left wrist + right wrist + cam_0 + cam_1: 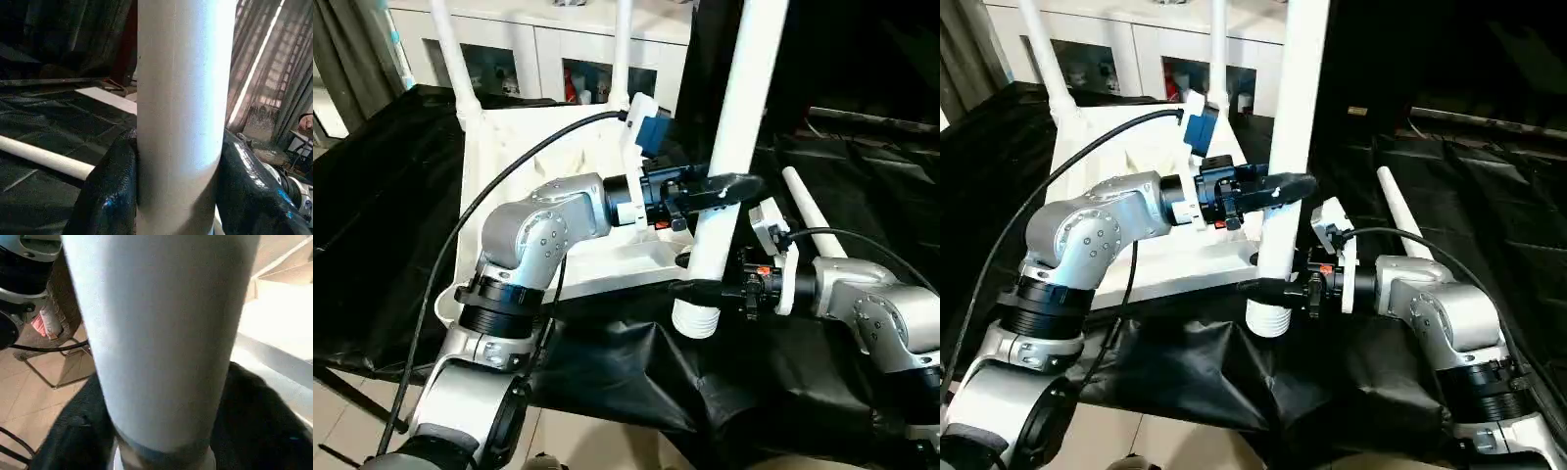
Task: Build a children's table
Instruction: Insert table leg to table base
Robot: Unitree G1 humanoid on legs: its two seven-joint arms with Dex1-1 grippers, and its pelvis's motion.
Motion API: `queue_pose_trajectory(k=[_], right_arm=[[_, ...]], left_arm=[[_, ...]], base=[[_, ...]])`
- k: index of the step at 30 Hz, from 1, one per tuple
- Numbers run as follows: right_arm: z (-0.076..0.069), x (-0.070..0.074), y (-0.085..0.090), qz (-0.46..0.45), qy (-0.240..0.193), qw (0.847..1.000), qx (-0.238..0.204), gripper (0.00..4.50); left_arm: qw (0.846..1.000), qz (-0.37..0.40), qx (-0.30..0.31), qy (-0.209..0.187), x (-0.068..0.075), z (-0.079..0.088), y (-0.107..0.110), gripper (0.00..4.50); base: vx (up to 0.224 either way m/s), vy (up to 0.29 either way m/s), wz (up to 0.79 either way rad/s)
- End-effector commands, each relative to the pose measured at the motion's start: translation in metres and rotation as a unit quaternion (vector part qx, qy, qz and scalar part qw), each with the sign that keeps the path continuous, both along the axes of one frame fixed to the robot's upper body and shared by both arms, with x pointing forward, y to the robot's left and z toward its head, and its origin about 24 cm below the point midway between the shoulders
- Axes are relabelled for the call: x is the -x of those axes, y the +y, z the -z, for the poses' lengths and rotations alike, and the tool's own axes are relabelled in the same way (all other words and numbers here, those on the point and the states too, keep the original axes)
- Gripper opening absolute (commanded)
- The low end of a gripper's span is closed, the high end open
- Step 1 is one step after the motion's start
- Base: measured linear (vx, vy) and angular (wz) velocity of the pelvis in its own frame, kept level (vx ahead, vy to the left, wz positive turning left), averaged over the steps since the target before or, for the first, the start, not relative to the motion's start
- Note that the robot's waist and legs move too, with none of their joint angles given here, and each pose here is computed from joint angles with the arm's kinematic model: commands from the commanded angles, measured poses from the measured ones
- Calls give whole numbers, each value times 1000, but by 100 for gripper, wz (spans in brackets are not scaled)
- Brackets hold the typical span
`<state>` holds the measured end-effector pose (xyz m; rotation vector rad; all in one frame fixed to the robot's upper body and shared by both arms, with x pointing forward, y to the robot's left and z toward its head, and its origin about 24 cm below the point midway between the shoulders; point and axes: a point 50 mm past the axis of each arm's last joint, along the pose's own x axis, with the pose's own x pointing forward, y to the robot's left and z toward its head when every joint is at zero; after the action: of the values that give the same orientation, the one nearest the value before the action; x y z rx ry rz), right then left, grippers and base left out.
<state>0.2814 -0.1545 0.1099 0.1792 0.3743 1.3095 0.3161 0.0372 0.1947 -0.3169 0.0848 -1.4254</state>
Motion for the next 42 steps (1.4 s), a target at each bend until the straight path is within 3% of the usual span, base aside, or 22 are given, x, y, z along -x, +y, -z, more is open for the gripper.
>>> queue_pose_trajectory(k=[1,4,6,9,20,21,23,31,32,35,39,41,42], right_arm=[[-3,3,-2,-7,1,1000,-6,262],[-3,4,-1,-9,3,1000,-8,257],[-2,5,-1,-9,5,1000,-9,220],[-2,5,-1,-11,8,1000,-10,205],[-3,5,-2,-11,9,1000,-12,194],[-3,4,-1,-9,7,1000,-14,194],[-3,3,0,-5,5,1000,-18,194],[-4,1,1,5,-2,1000,-30,193],[-8,-5,3,48,-19,997,-59,193],[-9,-14,1,115,-43,990,-73,193],[-3,-29,-10,224,-58,971,-53,193],[2,-35,-16,279,-58,957,-47,193],[5,-38,-19,309,-63,948,-35,193]], left_arm=[[1000,13,1,-11,4,-5,-2,182],[1000,15,0,-12,4,-5,-2,182],[1000,17,0,-13,4,-5,-1,182],[1000,19,0,-13,4,-5,-2,182],[1000,16,0,-15,4,-5,-2,180],[1000,18,9,-5,4,-6,-2,250],[999,17,34,6,3,-10,-2,250],[993,-1,114,-20,3,-23,-1,264],[978,-35,204,-5,-5,-36,8,264],[966,-74,246,4,-14,-40,19,264],[974,-127,187,-21,-23,-33,30,264],[982,-159,72,-73,-27,-16,31,264],[979,-166,-15,-115,-27,-1,31,264]], base=[[0,0,0],[0,0,0],[0,0,0],[0,0,0],[0,0,0],[0,0,0],[0,0,0],[0,0,0],[0,0,0],[0,0,0],[0,0,0],[0,0,0],[0,0,0]])
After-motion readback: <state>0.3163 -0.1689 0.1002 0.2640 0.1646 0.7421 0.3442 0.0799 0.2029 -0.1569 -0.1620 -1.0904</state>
